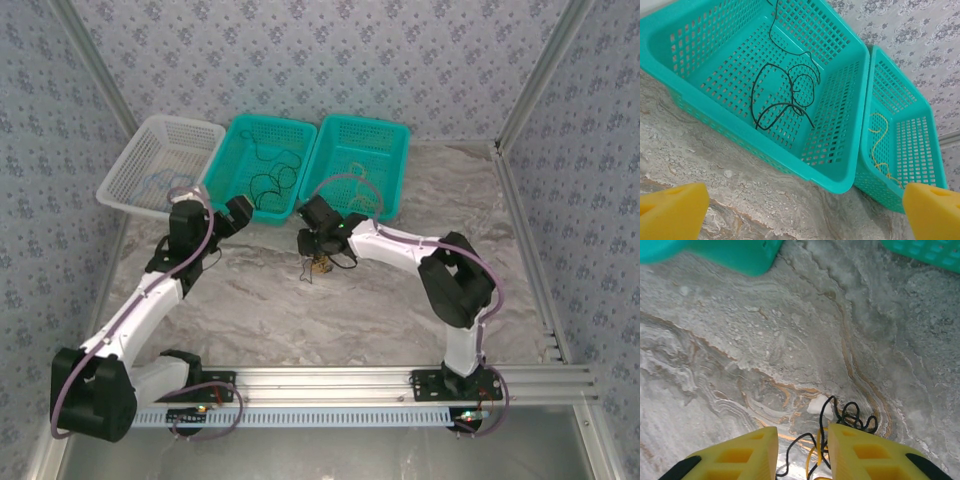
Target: Untangle the cables
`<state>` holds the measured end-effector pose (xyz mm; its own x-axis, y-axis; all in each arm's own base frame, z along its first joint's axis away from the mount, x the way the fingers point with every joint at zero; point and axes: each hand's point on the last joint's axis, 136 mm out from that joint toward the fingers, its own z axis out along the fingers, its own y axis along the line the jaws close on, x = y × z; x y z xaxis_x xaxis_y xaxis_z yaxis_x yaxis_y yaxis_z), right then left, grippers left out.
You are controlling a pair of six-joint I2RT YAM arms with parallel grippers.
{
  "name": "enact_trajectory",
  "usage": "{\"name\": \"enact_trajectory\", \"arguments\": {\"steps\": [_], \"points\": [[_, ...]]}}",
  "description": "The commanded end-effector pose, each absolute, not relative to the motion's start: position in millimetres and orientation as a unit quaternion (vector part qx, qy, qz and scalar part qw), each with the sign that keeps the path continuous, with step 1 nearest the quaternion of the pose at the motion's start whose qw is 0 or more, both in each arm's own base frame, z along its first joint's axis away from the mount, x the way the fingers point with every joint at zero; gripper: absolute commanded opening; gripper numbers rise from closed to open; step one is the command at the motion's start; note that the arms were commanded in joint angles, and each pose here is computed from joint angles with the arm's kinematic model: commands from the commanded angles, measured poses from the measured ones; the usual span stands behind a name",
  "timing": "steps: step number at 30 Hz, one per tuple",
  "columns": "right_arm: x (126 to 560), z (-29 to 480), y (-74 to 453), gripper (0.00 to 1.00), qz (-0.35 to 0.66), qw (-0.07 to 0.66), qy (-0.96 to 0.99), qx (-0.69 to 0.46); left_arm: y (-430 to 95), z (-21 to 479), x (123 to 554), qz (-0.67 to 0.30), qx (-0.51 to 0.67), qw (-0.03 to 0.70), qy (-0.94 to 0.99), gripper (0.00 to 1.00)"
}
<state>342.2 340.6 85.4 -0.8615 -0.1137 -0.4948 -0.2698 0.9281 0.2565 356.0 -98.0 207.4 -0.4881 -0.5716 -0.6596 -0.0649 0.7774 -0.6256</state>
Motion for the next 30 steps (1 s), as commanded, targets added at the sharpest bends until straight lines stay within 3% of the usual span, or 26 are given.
{"name": "enact_trajectory", "arguments": {"steps": [1, 5, 21, 30], "points": [[340, 75, 338, 0.33, 0.131, 0.228, 0.959, -0.110, -93, 210, 351, -0.258, -0.188, 0.478, 0.818, 0.99], [339, 67, 336, 0.31, 0.119, 0.223, 0.962, -0.107, -89, 208, 351, -0.254, -0.192, 0.479, 0.818, 0.99], [339, 73, 339, 0.01, 0.127, 0.236, 0.956, -0.119, -85, 205, 354, -0.251, -0.197, 0.480, 0.817, 0.99], [340, 115, 340, 0.00, 0.163, 0.287, 0.933, -0.142, -120, 200, 352, -0.297, -0.101, 0.469, 0.826, 0.99]]}}
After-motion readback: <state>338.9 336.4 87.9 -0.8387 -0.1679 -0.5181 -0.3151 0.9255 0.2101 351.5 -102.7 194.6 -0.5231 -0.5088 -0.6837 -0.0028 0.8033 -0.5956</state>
